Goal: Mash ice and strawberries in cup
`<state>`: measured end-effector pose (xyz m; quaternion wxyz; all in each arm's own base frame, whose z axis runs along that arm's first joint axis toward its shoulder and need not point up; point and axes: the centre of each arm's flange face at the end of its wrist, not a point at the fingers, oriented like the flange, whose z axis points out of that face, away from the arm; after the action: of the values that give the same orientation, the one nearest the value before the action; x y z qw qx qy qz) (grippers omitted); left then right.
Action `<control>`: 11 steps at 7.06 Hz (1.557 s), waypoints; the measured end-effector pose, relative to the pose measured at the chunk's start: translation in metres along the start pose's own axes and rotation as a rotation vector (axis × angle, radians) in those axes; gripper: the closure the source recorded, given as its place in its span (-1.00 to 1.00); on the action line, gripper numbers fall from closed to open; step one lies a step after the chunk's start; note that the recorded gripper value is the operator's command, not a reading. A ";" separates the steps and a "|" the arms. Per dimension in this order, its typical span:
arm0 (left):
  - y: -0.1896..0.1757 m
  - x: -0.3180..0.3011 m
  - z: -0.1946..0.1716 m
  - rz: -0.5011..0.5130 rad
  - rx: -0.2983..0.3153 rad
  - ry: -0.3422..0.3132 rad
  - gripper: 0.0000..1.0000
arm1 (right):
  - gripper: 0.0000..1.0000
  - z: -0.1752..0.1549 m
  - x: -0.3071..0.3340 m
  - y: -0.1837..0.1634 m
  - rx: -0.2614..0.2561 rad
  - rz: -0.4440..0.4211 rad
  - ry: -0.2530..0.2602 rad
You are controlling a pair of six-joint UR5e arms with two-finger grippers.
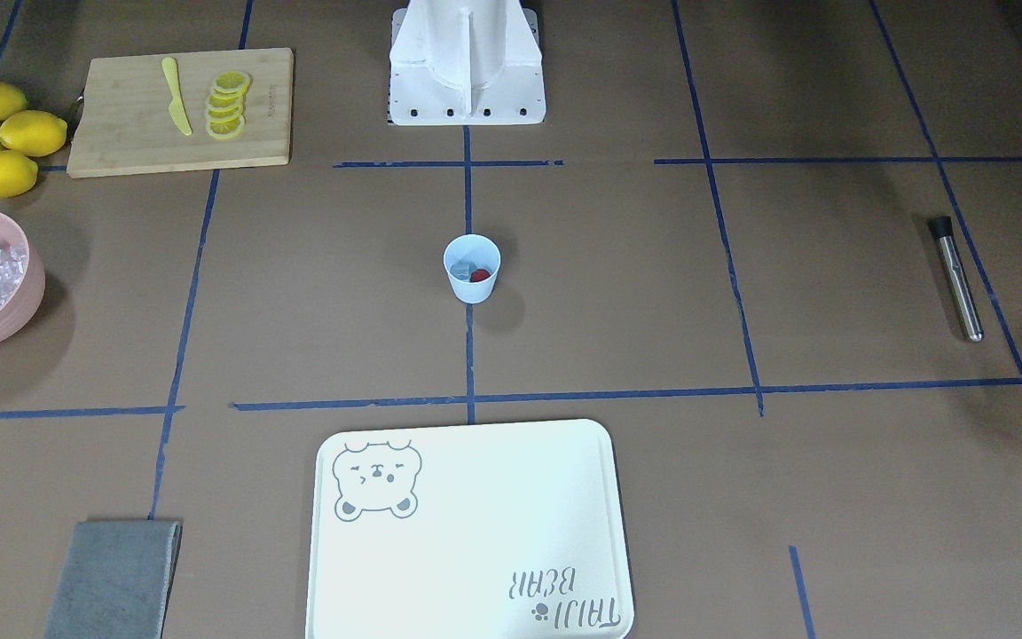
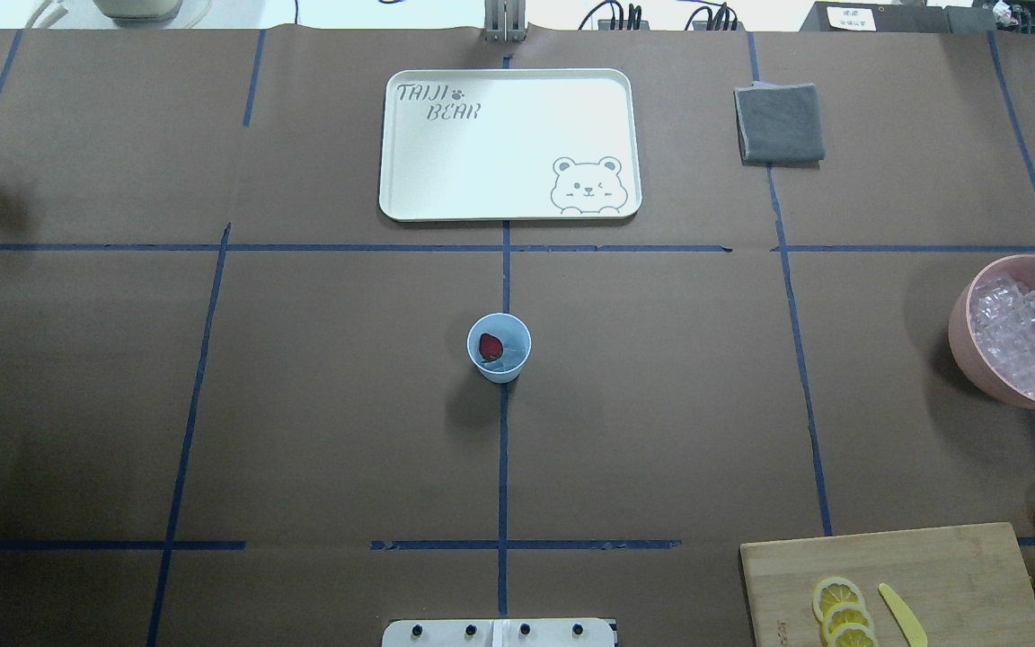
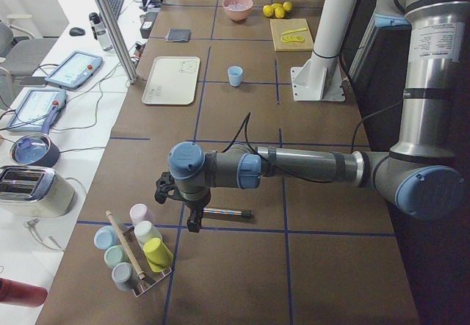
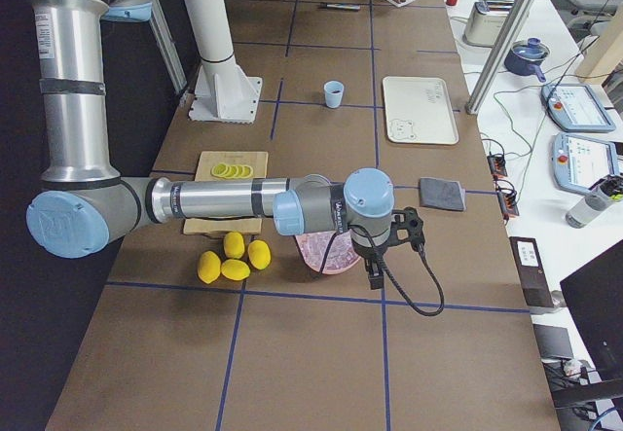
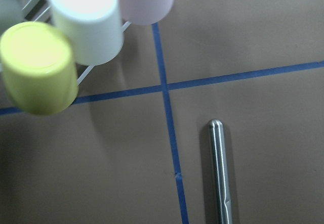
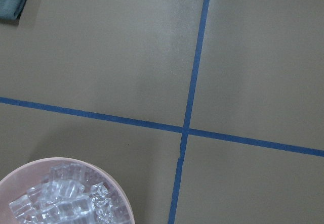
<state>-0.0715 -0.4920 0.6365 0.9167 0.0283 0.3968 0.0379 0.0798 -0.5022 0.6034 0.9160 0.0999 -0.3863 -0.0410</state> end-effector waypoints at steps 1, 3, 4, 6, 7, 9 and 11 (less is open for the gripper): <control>0.002 -0.005 0.002 -0.013 -0.004 0.001 -1.00 | -0.99 0.002 0.002 0.003 -0.006 0.006 0.000; 0.005 -0.009 0.005 -0.029 -0.011 0.001 -1.00 | -0.99 0.010 0.010 0.010 -0.024 0.025 -0.002; 0.007 -0.010 0.006 -0.032 -0.011 0.001 -1.00 | -0.99 0.017 0.016 0.016 -0.038 0.040 -0.005; 0.009 -0.012 0.008 -0.033 -0.012 0.002 -1.00 | -0.99 0.030 0.028 0.025 -0.068 0.071 -0.026; 0.011 -0.013 0.009 -0.035 -0.014 0.002 -1.00 | -0.99 0.033 0.030 0.027 -0.074 0.080 -0.042; 0.013 -0.015 0.011 -0.036 -0.017 0.002 -1.00 | -0.99 0.035 0.030 0.029 -0.079 0.091 -0.062; 0.015 -0.016 0.012 -0.036 -0.020 0.004 -1.00 | -0.99 0.035 0.030 0.030 -0.079 0.093 -0.064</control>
<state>-0.0741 -0.4789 0.6580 0.9167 0.0120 0.3986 0.0252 0.0759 -0.4833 0.6550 0.9074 0.0443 -0.4176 -0.0169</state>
